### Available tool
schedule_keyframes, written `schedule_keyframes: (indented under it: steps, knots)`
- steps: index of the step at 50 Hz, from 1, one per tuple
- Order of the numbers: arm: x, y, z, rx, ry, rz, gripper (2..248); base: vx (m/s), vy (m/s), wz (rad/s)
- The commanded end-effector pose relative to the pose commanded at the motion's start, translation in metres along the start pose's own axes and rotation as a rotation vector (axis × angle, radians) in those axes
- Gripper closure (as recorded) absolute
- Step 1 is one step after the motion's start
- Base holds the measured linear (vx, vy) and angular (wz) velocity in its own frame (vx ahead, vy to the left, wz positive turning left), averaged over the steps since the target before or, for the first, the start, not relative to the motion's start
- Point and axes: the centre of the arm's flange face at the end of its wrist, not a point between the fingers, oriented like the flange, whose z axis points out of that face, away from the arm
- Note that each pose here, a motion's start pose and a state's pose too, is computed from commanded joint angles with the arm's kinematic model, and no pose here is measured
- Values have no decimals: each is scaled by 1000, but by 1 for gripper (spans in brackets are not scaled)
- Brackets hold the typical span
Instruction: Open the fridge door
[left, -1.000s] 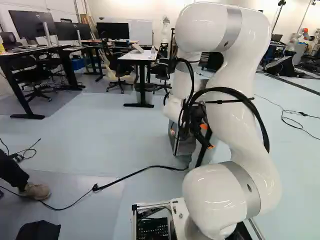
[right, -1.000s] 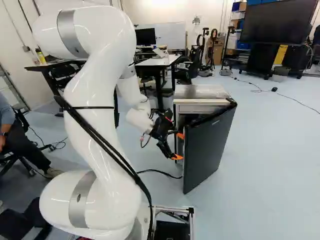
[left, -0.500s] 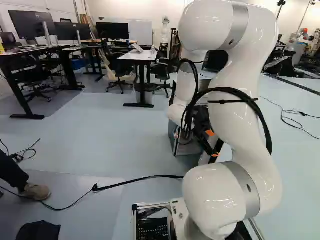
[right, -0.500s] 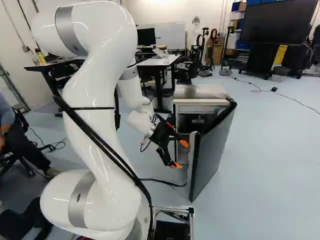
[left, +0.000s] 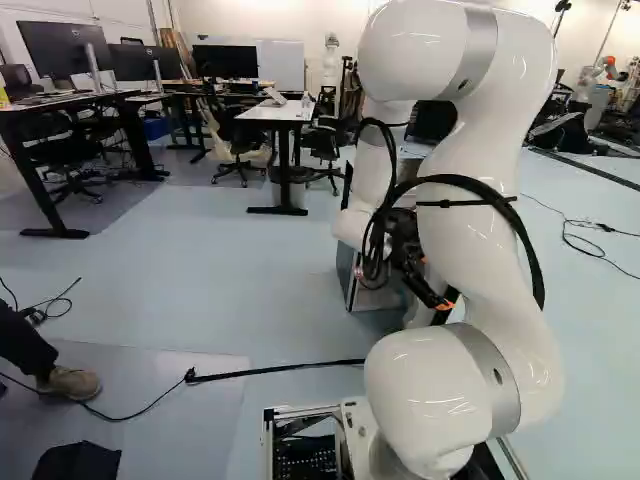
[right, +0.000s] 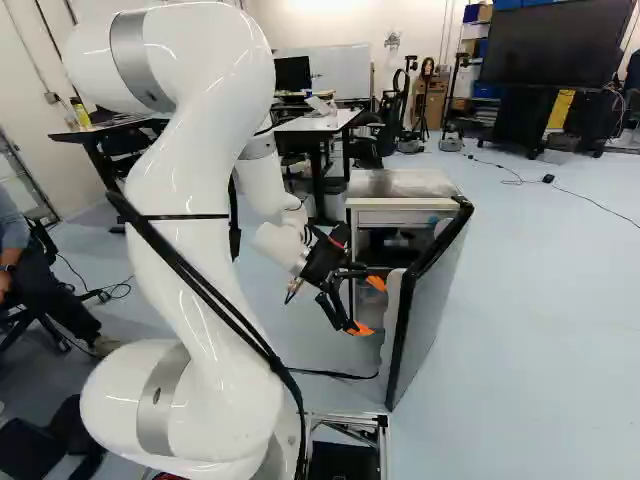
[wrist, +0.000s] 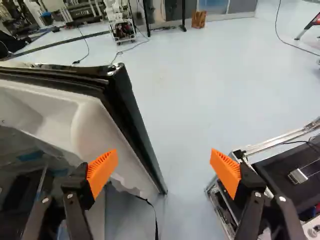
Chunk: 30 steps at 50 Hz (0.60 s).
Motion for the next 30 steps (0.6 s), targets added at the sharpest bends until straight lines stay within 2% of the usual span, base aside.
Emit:
schedule_keyframes:
  steps: [20,30]
  knots:
    - [12,2,-1,-23,137,10,3,0,0,0]
    - [13,-2,-4,-19,156,15,3,0,0,0]
